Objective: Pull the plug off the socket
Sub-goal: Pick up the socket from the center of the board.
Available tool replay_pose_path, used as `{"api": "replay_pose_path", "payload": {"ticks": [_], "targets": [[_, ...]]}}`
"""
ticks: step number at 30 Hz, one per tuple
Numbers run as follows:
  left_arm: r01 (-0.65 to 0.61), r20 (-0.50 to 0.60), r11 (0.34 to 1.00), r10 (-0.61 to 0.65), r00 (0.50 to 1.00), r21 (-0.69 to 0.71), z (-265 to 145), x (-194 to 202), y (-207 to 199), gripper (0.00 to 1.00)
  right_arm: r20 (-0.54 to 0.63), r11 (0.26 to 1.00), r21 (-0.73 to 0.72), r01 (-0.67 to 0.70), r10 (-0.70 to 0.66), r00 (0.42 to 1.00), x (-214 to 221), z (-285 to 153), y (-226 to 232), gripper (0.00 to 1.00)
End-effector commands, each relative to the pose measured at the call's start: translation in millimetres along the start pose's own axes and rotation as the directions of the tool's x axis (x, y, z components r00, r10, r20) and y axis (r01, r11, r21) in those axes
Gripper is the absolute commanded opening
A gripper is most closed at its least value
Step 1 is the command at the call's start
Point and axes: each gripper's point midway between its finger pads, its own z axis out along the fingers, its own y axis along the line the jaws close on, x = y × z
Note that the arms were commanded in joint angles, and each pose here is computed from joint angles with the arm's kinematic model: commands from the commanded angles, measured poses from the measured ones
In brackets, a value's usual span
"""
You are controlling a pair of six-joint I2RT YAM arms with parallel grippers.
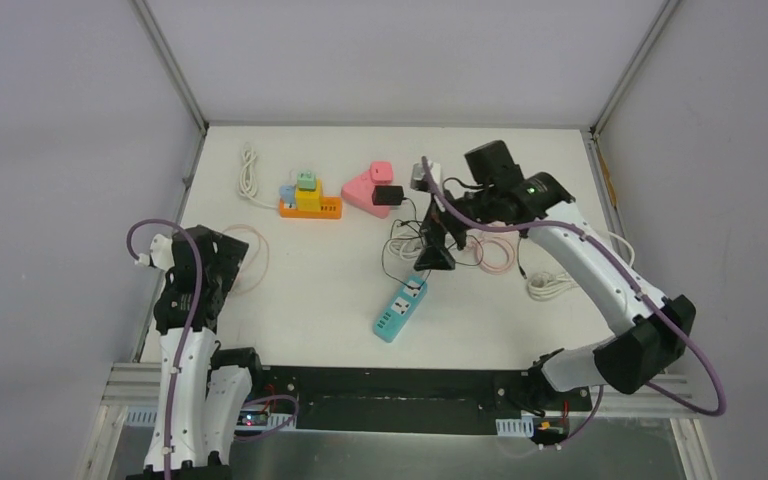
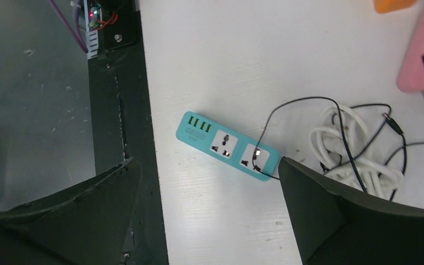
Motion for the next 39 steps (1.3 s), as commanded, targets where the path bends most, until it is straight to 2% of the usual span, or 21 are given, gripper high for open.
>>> {"api": "replay_pose_path", "payload": {"ticks": [1,8,14,17,23,31,39], "targets": [[-0.06,-0.061,0.984,0.071,0.996,0.167,-19,4,-30,0.99,0.176,0.999,0.038,0.024,-0.03,0.984,-10,-34,-8,1.0],[-0.091,-0.146,0.878,0.179,0.973,0.469,-35,32,-72,0.97,0.299,0.995,0.094,-0.035,0.005,0.954,4,-62,-17,1.0],[-0.038,-0.218,0.746,0.243,0.945,0.665,-55,54,-101,0.94,0.297,0.99,0.122,-0.063,0.024,0.954,21,-62,-22,1.0],[-0.004,-0.235,0.697,0.248,0.94,0.717,-64,59,-112,0.91,0.293,0.99,0.122,-0.073,0.034,0.956,25,-62,-24,1.0],[-0.019,-0.19,0.578,0.3,0.935,0.816,-86,79,-136,0.9,0.282,0.987,0.136,-0.081,0.039,0.959,30,-62,-27,1.0],[-0.053,-0.175,0.433,0.469,0.866,0.9,-104,142,-166,0.86,0.286,0.982,0.159,-0.105,0.056,0.957,35,-67,-36,1.0],[-0.22,-0.007,0.289,0.619,0.786,0.932,-118,193,-171,0.86,0.279,0.976,0.179,-0.122,0.068,0.958,42,-72,-43,1.0]]}}
